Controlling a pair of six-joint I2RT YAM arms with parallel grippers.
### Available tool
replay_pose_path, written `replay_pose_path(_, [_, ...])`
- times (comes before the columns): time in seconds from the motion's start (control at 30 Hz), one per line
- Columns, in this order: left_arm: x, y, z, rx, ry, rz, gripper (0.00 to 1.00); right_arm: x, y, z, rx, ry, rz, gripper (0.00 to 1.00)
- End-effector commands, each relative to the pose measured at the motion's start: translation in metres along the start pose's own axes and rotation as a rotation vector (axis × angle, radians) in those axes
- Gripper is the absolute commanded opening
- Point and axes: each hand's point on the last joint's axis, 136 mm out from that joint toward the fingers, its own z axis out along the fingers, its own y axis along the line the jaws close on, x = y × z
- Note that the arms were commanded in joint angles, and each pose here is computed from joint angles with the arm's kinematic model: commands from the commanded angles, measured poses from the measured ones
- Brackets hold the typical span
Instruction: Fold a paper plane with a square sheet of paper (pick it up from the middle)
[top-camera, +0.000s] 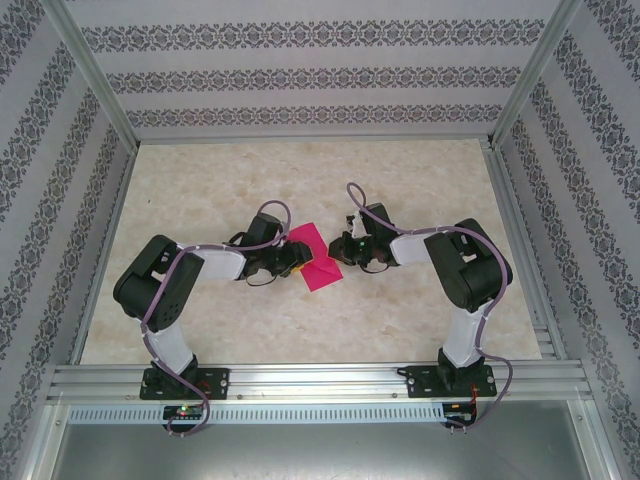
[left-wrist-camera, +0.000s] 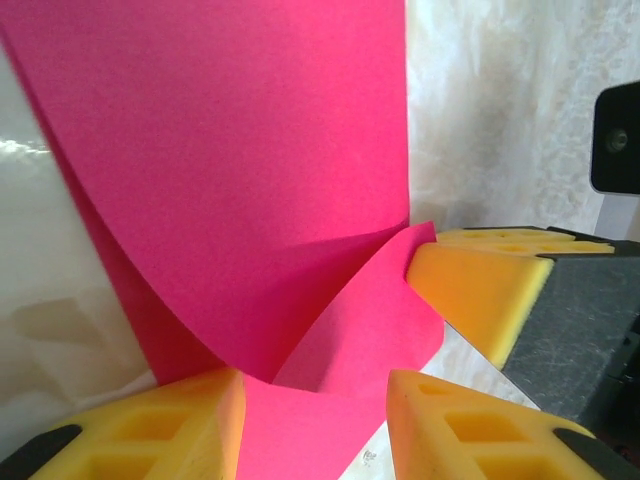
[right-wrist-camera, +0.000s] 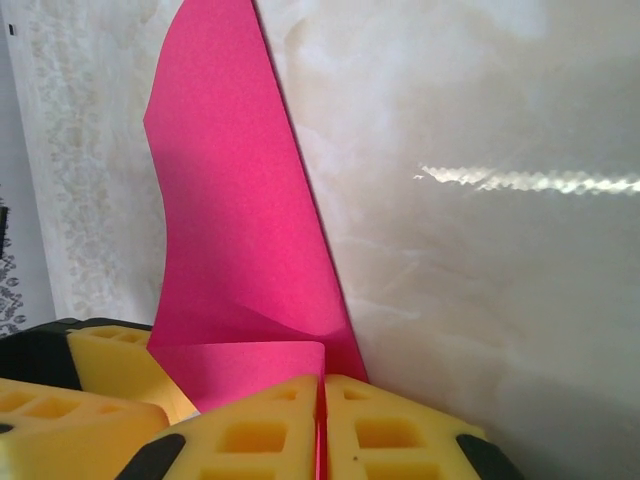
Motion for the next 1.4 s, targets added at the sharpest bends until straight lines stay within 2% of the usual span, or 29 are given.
replay_pose_path(0.0, [-0.006,-0.008,-0.004,0.038,-0.055,-0.032,0.42,-0.005,0.000,-0.003,-0.022,-0.022,0.005,0.12])
replay_pose_path(0.27, [-0.007,-0.010,-0.003,0.038,-0.079,-0.048,0.39,-0.006,0.004,-0.007,-0.033,-0.029,0.004,0.23])
replay_pose_path(0.57, [-0.010,-0.013,-0.001,0.042,-0.082,-0.042,0.21,-0.018,0.013,-0.033,-0.019,-0.110,-0.003,0.41])
replay_pose_path(0.8, [-0.013,-0.018,-0.004,0.027,-0.091,0.003,0.05,-0.024,0.015,-0.064,0.024,-0.195,-0.012,0.62])
replay_pose_path(0.93, [-0.013,-0.030,-0.018,0.007,-0.093,0.070,0.02,-0.028,0.017,-0.086,0.077,-0.259,-0.039,0.72])
replay_pose_path(1.07, [-0.014,-0.048,-0.049,-0.067,-0.093,0.209,0.01,-0.032,0.017,-0.118,0.161,-0.357,-0.074,0.79])
replay_pose_path(1.23, [-0.017,-0.063,-0.105,-0.282,-0.084,0.414,0.01,-0.035,0.006,-0.157,0.294,-0.490,-0.080,0.83])
replay_pose_path(1.37, [-0.026,-0.065,-0.140,-0.475,-0.087,0.543,0.00,-0.034,-0.004,-0.175,0.344,-0.543,-0.058,0.86])
